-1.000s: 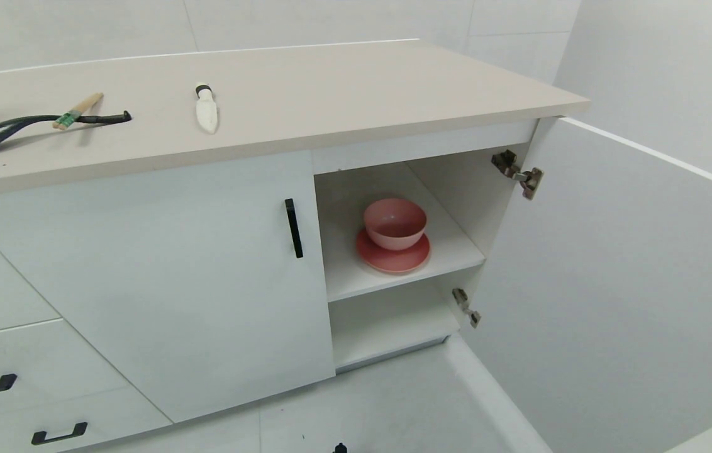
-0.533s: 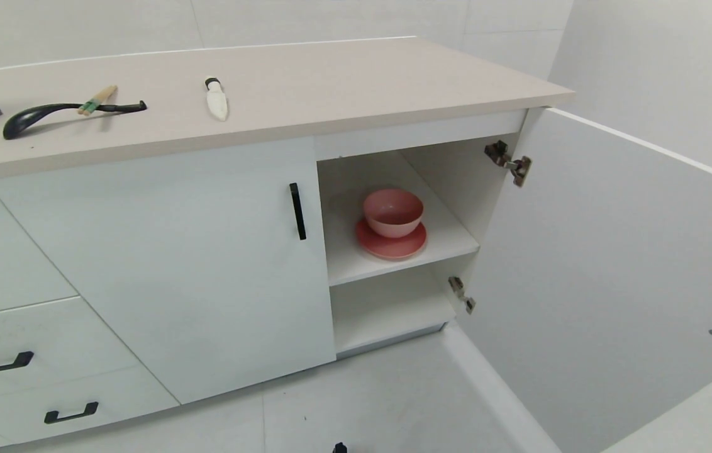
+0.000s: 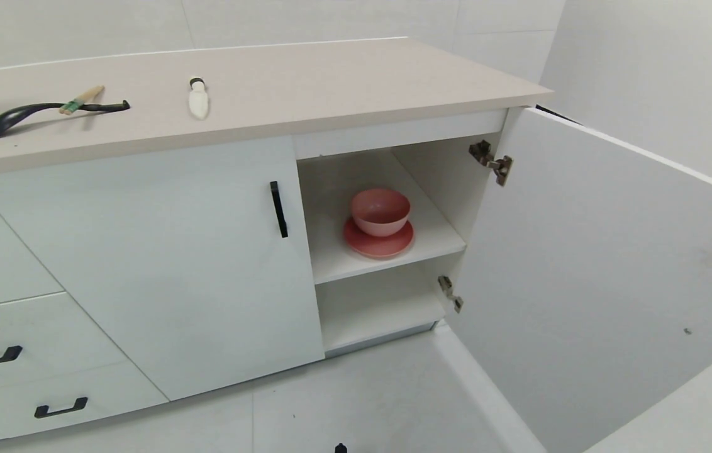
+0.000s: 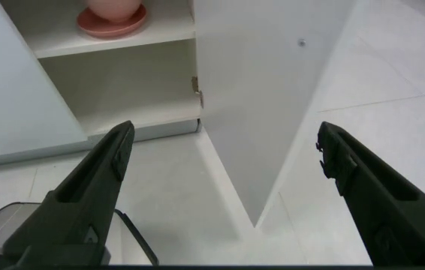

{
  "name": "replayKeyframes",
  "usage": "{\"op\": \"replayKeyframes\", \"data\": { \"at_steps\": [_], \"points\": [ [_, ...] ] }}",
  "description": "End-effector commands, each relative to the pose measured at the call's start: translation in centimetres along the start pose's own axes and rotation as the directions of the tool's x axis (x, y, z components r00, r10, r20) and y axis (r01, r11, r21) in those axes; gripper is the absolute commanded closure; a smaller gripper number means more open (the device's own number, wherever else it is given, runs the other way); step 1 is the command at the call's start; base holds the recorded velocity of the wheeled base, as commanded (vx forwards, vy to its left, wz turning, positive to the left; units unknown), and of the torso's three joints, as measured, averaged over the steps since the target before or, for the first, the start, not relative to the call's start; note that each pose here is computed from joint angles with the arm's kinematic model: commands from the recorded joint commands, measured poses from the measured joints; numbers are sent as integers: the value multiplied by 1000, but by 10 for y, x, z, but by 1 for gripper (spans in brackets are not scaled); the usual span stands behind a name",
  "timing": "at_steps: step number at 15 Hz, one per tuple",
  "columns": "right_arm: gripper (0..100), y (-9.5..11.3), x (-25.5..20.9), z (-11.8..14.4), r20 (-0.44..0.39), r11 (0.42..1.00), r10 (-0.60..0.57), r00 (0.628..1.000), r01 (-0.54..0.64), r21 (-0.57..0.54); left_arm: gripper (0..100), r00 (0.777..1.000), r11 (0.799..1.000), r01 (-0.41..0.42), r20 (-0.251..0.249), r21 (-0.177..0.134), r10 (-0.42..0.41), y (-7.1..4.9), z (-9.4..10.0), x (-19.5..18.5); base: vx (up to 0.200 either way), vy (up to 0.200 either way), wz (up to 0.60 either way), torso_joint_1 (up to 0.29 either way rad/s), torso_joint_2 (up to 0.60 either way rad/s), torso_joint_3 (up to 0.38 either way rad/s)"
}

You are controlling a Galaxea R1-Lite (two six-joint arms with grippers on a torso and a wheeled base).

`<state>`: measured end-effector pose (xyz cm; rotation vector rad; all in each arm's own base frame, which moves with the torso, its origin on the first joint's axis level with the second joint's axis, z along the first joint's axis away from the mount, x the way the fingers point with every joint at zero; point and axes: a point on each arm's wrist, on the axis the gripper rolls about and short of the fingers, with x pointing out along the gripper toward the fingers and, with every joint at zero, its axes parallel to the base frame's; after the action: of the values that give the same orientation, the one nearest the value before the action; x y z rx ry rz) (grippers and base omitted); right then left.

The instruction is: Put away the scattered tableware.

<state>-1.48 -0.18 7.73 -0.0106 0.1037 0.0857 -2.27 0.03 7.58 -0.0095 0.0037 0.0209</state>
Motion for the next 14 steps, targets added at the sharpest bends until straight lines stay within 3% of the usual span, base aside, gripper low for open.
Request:
{"op": "replayKeyframes", "data": {
  "at_steps": [1,8,11,14],
  "points": [
    [0,0,0,0,-5,1000,0,1000,0,0,0,1000,1000,1,-1,-1,-1,0,0,0,0,-200,0,2,2,7],
    [0,0,0,0,-5,1000,8,1000,-8,2,0,1000,1000,-4,-1,-10,4,0,0,0,-200,0,0,4,6,0],
    [0,1,0,0,-5,999,46,999,-46,2,0,1000,1000,2,-1,3,-2,0,0,0,0,-200,0,-2,2,4],
    [0,1,0,0,-5,999,46,999,-46,2,0,1000,1000,-2,-1,-6,2,0,0,0,0,-200,0,4,4,6]
  ]
}}
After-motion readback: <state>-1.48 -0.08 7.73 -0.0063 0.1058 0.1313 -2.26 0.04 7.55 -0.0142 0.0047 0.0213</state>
